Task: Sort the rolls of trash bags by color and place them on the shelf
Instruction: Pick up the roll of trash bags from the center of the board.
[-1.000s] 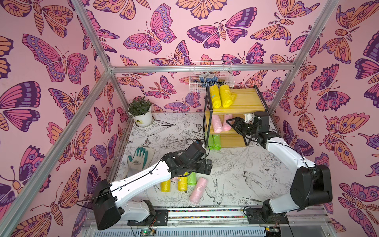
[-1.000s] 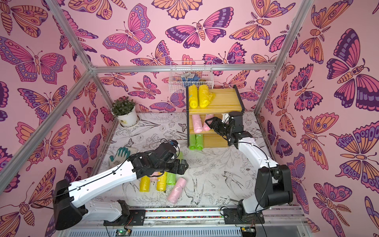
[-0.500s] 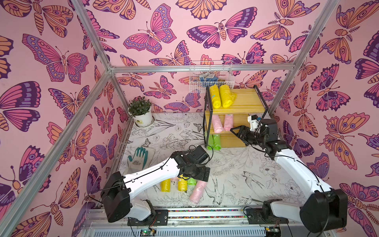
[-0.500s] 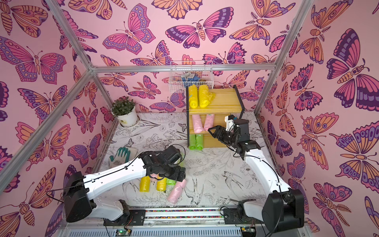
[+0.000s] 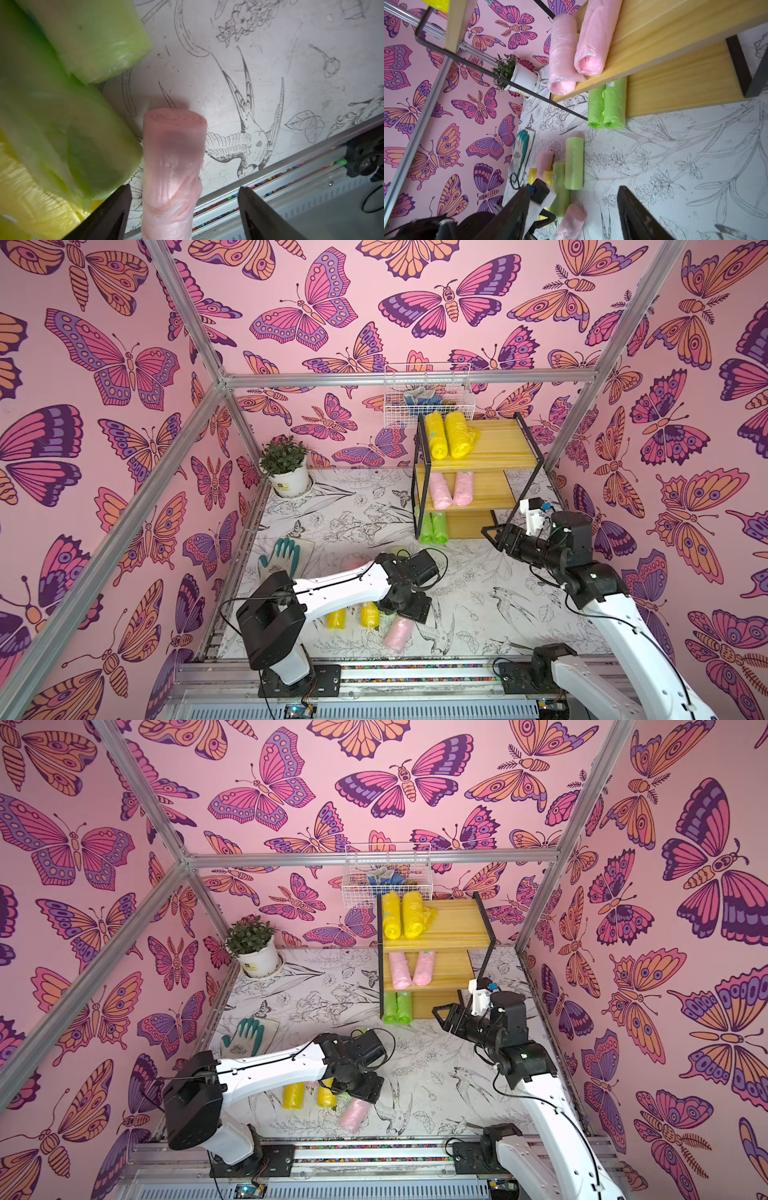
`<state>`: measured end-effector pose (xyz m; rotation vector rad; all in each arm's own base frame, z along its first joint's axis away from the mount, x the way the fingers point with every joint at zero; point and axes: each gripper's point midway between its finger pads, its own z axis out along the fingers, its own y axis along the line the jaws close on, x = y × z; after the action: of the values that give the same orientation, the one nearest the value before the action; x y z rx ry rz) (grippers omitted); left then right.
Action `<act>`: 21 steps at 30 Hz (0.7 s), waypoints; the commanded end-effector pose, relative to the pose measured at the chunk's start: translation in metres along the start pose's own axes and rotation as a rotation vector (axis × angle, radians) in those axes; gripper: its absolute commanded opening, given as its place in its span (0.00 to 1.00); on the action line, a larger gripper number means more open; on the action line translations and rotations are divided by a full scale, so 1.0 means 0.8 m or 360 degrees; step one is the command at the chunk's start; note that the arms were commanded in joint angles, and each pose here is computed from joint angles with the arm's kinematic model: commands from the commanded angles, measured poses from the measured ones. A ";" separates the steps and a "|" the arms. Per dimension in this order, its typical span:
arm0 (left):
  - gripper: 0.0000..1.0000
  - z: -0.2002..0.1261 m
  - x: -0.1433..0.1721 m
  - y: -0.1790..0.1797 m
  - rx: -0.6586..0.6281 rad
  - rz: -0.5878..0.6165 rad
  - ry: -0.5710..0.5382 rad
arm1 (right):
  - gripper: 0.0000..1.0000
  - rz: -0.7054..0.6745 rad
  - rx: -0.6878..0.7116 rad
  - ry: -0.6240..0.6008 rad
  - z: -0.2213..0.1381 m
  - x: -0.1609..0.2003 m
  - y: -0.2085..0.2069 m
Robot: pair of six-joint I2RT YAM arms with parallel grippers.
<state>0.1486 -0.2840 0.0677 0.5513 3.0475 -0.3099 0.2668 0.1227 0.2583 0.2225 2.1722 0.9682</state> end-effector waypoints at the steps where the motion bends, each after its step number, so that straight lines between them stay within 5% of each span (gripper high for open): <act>1: 0.81 0.019 0.010 0.011 -0.0070 -0.0028 0.0065 | 0.70 -0.0018 0.0085 0.0051 -0.014 0.022 -0.013; 11: 0.66 0.042 0.010 0.005 -0.0070 -0.0077 0.0111 | 0.69 -0.0026 0.0113 0.0051 -0.033 0.041 -0.019; 17: 0.34 0.051 0.010 0.007 -0.0099 -0.0099 0.0143 | 0.69 -0.0002 0.0103 0.0044 -0.037 0.043 -0.017; 21: 0.23 0.057 0.011 0.005 -0.0099 -0.0101 0.0172 | 0.69 -0.0008 0.0129 0.0047 -0.041 0.044 -0.019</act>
<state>0.1473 -0.2893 0.0378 0.4737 3.1256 -0.2484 0.2262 0.1108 0.2466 0.2425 2.2167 0.9147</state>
